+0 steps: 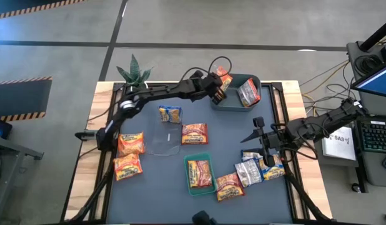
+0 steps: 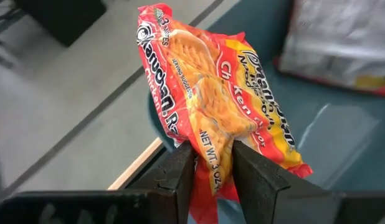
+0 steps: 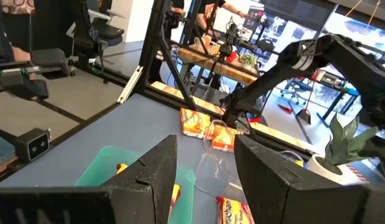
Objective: Sort Maruchan noodles
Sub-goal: Put the orange noodle pack into the dark blue bin
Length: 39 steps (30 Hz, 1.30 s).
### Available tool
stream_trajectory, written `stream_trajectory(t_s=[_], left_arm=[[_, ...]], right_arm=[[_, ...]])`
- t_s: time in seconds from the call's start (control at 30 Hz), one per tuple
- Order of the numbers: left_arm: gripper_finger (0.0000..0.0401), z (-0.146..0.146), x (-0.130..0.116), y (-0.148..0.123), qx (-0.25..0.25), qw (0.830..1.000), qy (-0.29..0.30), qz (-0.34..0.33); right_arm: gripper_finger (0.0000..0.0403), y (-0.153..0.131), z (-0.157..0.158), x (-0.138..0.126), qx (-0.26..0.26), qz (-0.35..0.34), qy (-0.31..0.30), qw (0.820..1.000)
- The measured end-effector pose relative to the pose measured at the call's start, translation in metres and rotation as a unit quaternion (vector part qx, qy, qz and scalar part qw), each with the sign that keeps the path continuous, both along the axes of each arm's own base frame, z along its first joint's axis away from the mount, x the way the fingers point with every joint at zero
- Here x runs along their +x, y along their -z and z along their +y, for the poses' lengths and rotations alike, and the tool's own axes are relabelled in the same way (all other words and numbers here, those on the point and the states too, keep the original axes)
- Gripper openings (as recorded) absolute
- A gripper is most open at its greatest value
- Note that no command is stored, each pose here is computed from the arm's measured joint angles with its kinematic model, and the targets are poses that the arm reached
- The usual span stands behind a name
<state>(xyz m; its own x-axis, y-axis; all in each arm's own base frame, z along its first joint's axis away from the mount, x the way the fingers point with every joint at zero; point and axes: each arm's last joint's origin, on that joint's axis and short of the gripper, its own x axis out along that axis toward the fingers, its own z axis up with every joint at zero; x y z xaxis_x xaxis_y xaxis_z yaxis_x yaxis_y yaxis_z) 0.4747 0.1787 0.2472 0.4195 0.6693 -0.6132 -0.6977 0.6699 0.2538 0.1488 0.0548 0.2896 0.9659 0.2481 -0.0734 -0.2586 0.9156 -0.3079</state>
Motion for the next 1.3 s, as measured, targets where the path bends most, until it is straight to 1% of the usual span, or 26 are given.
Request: stream_trajectory(t_s=[0.07,0.37,0.63,0.7,1.07,1.3], left_arm=[[0.0087,0.002,0.005,0.002,0.007,1.000,-0.012,0.020],[0.0087,0.007,0.015,0.002,0.030,0.997,-0.047,0.054],[0.0087,0.007,0.014,0.009,0.018,0.995,-0.068,0.070],[0.0087,0.007,0.014,0.009,0.016,0.995,-0.073,0.065],[0.0087,0.000,0.016,0.008,0.012,0.996,-0.068,0.062],[0.0104,-0.010,0.019,0.009,0.011,0.996,-0.058,0.066]], right_arm=[[0.0150,0.001,0.000,0.000,0.001,0.005,0.000,1.000],[0.0150,0.003,0.000,0.000,0.015,0.017,0.005,1.000],[0.0150,0.004,0.000,0.000,0.020,0.023,0.006,1.000],[0.0150,0.004,0.000,0.000,0.021,0.023,0.006,1.000],[0.0150,0.004,0.000,0.000,0.021,0.023,0.006,0.999],[0.0150,0.004,0.000,0.000,0.021,0.023,0.006,0.999]])
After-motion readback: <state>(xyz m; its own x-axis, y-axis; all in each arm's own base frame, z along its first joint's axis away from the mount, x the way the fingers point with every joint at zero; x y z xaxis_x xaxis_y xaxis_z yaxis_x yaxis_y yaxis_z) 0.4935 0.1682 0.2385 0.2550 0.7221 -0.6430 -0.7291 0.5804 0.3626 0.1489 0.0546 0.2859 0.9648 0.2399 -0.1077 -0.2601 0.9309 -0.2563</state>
